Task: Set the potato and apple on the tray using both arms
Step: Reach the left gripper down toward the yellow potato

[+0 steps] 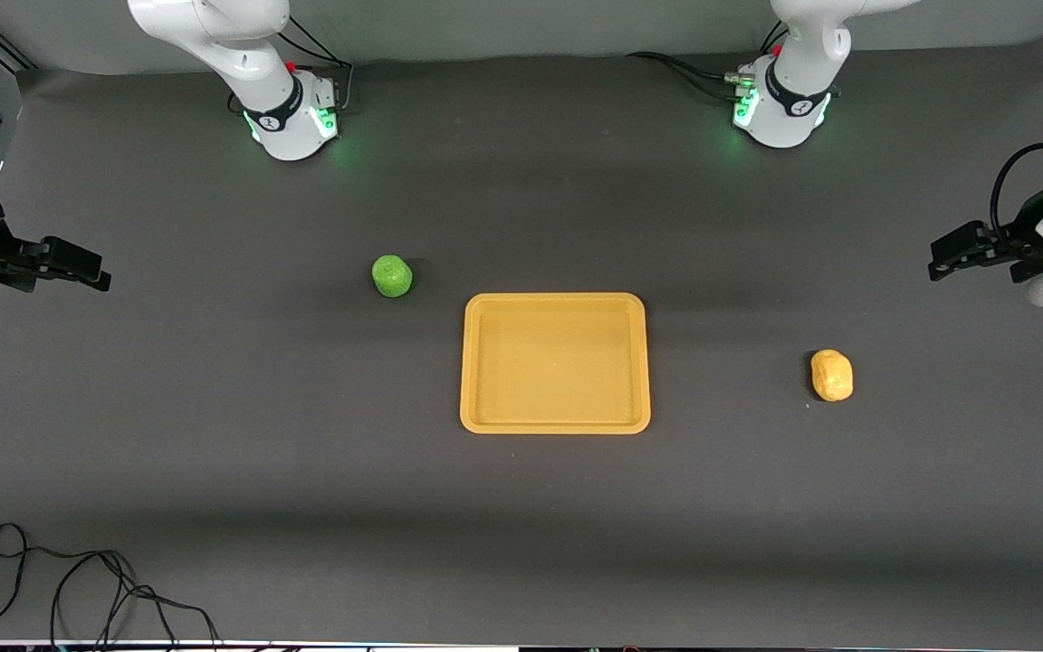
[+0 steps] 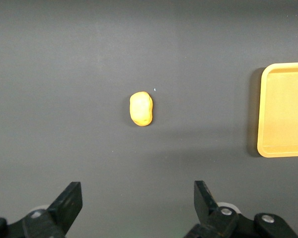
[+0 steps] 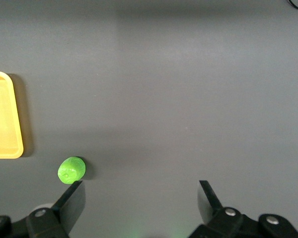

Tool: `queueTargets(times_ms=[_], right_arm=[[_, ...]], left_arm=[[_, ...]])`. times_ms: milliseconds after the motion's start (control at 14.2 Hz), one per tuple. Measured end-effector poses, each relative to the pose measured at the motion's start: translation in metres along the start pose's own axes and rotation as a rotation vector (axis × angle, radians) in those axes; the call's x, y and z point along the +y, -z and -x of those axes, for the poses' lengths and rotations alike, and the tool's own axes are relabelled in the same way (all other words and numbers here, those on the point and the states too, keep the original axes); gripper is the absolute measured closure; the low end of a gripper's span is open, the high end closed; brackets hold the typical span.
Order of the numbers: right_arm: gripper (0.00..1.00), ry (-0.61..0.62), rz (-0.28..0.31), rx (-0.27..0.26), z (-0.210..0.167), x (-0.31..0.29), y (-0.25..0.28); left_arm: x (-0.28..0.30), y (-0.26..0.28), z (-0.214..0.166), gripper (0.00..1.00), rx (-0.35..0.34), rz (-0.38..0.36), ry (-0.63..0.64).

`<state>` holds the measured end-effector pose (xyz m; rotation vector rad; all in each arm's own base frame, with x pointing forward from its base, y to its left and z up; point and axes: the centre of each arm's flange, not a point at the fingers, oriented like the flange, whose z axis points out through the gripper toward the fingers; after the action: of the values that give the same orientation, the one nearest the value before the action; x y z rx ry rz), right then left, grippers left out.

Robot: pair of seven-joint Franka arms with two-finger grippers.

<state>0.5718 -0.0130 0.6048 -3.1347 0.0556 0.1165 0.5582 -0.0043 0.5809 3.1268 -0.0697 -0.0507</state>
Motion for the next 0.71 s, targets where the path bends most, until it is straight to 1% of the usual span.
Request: queueTargets(times_ms=[212,423,635,705], right_arm=[[0.00,-0.002,-0.001,0.002,0.000,0.000,0.001],[0.00,-0.003,-0.001,0.003,0.000,0.000,0.002],[0.00,-0.005,-0.001,0.004,0.000,0.001,0.002],[0.00,-0.005,-0.001,0.004,0.000,0.001,0.002]], left_arm=[[0.006,-0.005,0.000,0.00,-0.004,0.000,-0.010],[0.006,-0.021,-0.005,0.00,0.026,-0.003,-0.011],[0.001,-0.069,-0.002,0.02,-0.002,-0.006,-0.001],[-0.001,-0.090,-0.001,0.01,0.001,-0.008,0.001]])
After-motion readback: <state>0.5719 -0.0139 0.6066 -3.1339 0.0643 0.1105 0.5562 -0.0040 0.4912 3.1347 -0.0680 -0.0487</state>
